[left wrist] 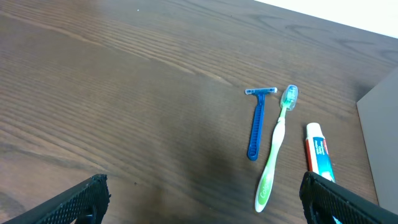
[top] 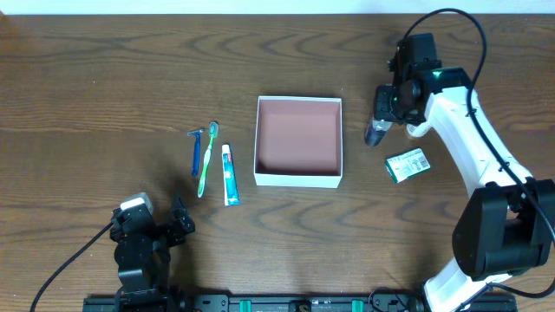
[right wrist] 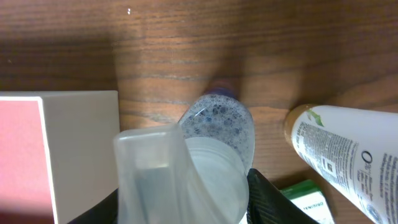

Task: Pack container
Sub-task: 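Reach the right gripper to the blue soap pump bottle and grasp it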

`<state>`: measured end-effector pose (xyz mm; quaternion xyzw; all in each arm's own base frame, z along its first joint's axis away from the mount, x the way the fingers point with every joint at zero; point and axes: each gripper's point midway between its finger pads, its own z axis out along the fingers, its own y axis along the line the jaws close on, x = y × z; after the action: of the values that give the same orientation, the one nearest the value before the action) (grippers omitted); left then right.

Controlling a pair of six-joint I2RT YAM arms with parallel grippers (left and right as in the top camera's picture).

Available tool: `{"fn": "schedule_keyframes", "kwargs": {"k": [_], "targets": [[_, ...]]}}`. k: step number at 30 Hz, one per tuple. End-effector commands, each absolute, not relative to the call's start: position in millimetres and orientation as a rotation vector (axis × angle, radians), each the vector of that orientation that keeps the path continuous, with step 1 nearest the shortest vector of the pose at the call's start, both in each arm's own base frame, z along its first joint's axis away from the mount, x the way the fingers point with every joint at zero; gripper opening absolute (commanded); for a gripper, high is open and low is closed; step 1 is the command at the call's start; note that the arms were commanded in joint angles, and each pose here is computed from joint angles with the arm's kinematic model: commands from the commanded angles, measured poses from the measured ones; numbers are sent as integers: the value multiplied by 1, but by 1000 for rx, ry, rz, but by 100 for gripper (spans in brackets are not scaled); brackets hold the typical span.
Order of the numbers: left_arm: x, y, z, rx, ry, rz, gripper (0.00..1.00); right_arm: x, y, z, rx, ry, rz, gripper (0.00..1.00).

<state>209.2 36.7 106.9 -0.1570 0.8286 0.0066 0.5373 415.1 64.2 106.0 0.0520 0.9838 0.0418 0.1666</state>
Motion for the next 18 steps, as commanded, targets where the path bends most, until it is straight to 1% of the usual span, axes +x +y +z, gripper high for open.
{"fn": "schedule_keyframes", "kwargs": {"k": [1,2,5,8,11,13,15,18], "targets": [[209,38,100,-358,1986,37,98,415,66,111,108,2786,17,41],[209,38,100,-358,1986,37,98,415,66,112,104,2783,-2,38],[209,38,100,-358,1986,37,98,416,65,112,126,2775,-34,34],[209,38,100,-358,1986,37,98,417,65,114,135,2769,-29,26],[209,38,100,-358,1986,37,98,419,66,125,135,2745,-20,26],[209,38,100,-358,1986,37,98,421,67,140,134,2713,-3,26],[209,38,100,-358,1986,37,98,421,67,160,133,2676,9,20],[209,38,100,-358,1986,37,98,419,69,200,123,2611,31,15]]}}
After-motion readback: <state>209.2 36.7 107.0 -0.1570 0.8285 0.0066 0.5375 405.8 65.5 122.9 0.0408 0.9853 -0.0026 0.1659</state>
